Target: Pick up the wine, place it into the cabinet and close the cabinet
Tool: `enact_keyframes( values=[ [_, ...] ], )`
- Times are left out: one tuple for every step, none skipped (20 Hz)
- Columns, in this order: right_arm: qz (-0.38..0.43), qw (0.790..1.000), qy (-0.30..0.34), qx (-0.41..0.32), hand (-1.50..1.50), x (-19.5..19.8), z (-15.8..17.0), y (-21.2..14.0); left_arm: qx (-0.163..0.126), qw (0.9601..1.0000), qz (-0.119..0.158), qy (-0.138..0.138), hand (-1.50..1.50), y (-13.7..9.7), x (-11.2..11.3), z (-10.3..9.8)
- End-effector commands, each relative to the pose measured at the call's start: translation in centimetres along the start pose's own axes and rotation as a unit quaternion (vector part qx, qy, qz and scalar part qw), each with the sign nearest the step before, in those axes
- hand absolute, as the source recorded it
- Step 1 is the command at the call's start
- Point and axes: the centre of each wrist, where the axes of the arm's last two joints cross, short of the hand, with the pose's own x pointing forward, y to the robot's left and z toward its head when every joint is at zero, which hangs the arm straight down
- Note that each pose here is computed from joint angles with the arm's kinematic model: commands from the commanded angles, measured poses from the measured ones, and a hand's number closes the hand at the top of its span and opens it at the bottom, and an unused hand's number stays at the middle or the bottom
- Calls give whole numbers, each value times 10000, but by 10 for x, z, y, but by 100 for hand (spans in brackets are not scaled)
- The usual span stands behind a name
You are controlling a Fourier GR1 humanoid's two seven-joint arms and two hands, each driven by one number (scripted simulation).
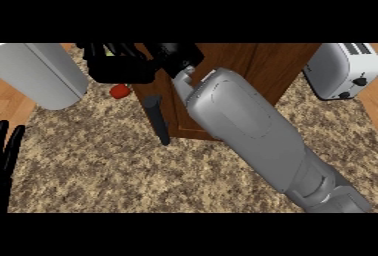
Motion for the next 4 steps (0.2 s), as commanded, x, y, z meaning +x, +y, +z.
enact_keyframes(
  values=[
    [327, 9947, 585, -778, 150, -34, 0, -56, -28, 10000, -15, 87, -150, 1, -5, 2],
    [376, 9940, 645, -804, 150, -36, 0, -58, -96, 9999, -95, -54, -150, 1, -3, -2],
    [307, 9954, 595, -686, 150, -28, -5, -47, 39, 10000, -7, -54, -150, 0, -5, -8],
    [334, 9941, 624, -817, 150, -30, -4, -52, 45, 10000, 45, 9, -150, 4, -3, -4]
  ],
)
